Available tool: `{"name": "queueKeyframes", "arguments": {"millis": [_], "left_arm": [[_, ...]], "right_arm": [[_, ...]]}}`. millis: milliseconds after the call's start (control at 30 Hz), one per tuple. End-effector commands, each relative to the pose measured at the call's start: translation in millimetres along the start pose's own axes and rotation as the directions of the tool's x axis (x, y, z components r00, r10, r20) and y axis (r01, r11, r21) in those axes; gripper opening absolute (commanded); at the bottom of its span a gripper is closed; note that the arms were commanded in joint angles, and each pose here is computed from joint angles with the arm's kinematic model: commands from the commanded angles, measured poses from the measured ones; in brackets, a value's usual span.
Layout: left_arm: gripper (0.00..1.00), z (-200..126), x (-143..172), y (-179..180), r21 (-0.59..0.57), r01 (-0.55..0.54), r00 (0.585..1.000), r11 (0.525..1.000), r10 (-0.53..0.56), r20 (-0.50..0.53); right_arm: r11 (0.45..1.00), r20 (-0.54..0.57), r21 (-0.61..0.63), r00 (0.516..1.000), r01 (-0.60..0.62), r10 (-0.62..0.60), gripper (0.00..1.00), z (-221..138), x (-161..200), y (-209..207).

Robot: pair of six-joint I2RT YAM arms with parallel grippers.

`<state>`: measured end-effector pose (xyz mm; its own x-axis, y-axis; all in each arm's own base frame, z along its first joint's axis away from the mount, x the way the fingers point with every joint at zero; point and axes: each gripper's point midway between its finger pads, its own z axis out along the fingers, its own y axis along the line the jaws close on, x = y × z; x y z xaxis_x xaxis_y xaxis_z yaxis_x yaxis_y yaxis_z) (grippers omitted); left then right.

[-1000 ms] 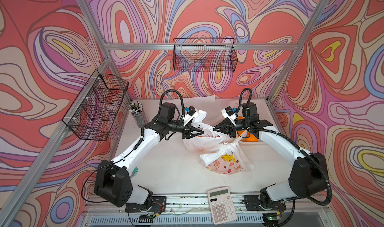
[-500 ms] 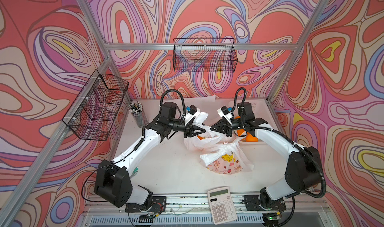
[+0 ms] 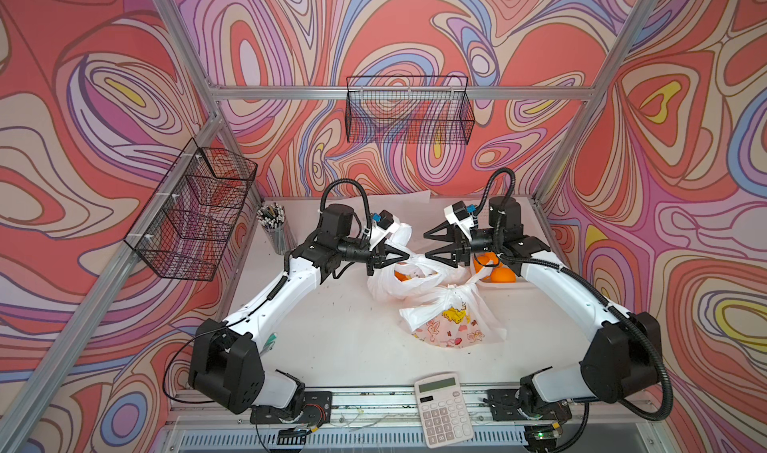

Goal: Place the oranges into plastic bags & tie knots
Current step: Tie the plastic bag at the center of the board.

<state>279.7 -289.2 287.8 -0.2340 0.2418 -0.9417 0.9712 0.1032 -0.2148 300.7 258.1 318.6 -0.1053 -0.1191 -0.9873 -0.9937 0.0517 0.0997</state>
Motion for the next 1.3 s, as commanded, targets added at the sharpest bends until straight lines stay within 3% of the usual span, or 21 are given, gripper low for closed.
{"name": "queueKeyframes", "arguments": {"millis": [0, 167, 333, 433, 600, 867, 1267], "left_arm": [[0.06, 0.9, 2.3, -3.0, 0.012, -0.02, 1.0, 1.0, 0.02, -0.003], [0.07, 2.4, 4.0, -1.4, 0.014, -0.012, 1.0, 1.0, 0.012, -0.003], [0.07, 3.4, 3.6, -0.4, 0.016, -0.012, 1.0, 1.0, 0.012, 0.004], [0.08, 3.1, 3.4, 0.0, 0.01, -0.014, 1.0, 1.0, 0.014, 0.004], [0.15, 2.4, 6.1, 0.6, 0.0, -0.011, 1.0, 1.0, 0.011, -0.002], [0.2, 2.0, 12.5, 1.7, -0.016, -0.006, 1.0, 1.0, 0.005, -0.015], [0.05, -0.2, 15.1, 4.7, -0.052, -0.02, 1.0, 0.998, 0.019, -0.015]], "right_arm": [[0.999, 0.079, -0.014, 0.996, 0.041, -0.04, 0.78, 7.4, -31.4, 0.7], [0.994, 0.092, -0.075, 0.993, 0.081, -0.074, 0.82, 31.9, -47.6, 5.1], [0.986, 0.108, -0.13, 0.99, 0.1, -0.087, 0.79, 53.1, -55.6, 9.9], [0.983, 0.106, -0.157, 0.991, 0.095, -0.079, 0.56, 57.0, -54.3, 11.5], [0.986, 0.075, -0.136, 0.993, 0.098, -0.088, 0.02, 56.4, -50.2, 9.4], [0.989, 0.045, -0.063, 0.99, 0.136, -0.133, 0.0, 48.5, -56.6, 3.4], [0.988, 0.043, 0.023, 0.987, 0.154, -0.155, 0.0, 23.4, -59.4, 2.2]]}}
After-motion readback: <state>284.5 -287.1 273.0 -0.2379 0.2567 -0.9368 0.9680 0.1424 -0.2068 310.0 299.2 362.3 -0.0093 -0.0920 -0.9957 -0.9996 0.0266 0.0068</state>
